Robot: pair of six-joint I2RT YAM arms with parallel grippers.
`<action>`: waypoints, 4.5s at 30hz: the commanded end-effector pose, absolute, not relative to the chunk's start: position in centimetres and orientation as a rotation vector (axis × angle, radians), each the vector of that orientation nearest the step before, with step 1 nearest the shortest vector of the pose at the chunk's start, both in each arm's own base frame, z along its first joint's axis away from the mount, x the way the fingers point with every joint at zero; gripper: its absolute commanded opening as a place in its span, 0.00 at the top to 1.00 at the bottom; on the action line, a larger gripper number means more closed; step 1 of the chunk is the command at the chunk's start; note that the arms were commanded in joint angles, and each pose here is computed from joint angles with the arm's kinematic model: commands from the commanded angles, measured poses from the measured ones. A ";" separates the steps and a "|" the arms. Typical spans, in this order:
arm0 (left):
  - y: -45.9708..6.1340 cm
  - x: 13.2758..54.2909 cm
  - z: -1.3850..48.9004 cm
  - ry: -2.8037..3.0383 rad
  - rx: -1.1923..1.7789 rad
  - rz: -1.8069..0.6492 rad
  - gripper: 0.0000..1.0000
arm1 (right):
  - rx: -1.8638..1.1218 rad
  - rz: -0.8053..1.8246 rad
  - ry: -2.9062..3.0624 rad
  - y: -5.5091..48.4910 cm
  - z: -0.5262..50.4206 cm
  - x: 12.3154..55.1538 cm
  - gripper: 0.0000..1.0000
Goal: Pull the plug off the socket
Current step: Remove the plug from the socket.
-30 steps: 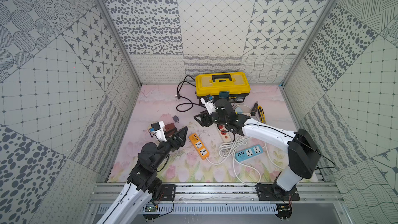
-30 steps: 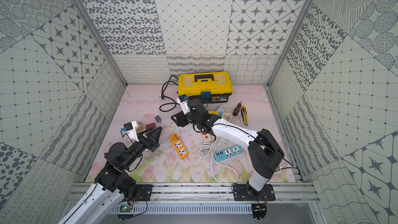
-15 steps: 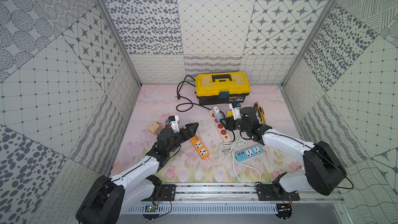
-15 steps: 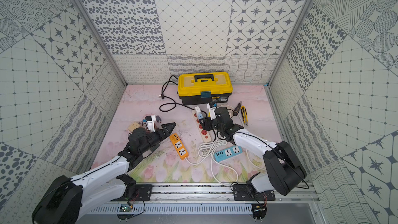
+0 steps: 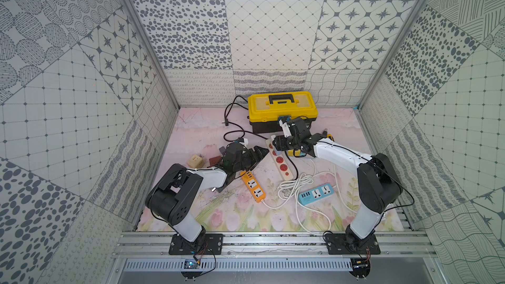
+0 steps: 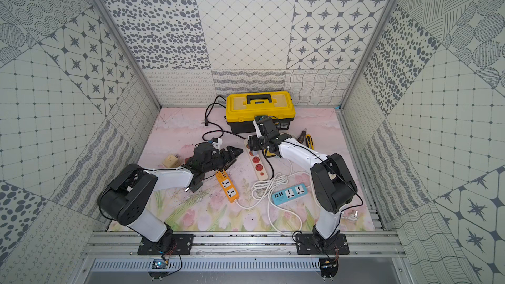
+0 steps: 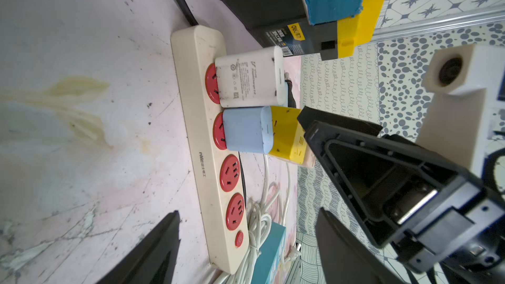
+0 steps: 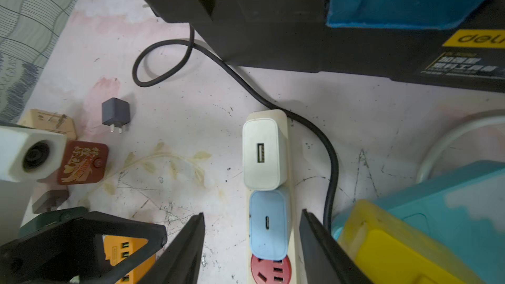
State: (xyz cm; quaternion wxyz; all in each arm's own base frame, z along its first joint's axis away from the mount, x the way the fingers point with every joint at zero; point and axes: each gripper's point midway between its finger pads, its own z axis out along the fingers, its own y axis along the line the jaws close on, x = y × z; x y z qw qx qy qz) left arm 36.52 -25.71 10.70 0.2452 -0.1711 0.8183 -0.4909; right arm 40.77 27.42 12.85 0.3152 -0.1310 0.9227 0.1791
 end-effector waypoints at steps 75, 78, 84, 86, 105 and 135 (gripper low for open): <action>-23.3 33.6 -6.6 2.836 -1.221 -0.812 0.73 | -0.480 0.208 2.499 31.2 12.9 38.2 0.78; -23.3 33.7 -6.5 2.840 -1.215 -0.799 0.73 | -0.464 0.205 2.504 31.7 12.7 38.4 0.78; -23.0 33.6 -6.5 2.850 -1.203 -0.772 0.73 | -0.373 0.298 2.532 29.3 14.0 42.0 0.78; -22.9 33.5 -6.5 2.851 -1.209 -0.767 0.73 | -0.356 0.305 2.527 28.2 14.5 42.2 0.78; -22.9 33.7 -6.6 2.867 -1.194 -0.730 0.73 | -0.395 0.152 2.448 29.4 18.0 41.9 0.78; -16.2 31.3 19.3 2.111 -0.132 -0.870 0.42 | -0.290 1.283 1.954 28.9 24.1 32.2 0.77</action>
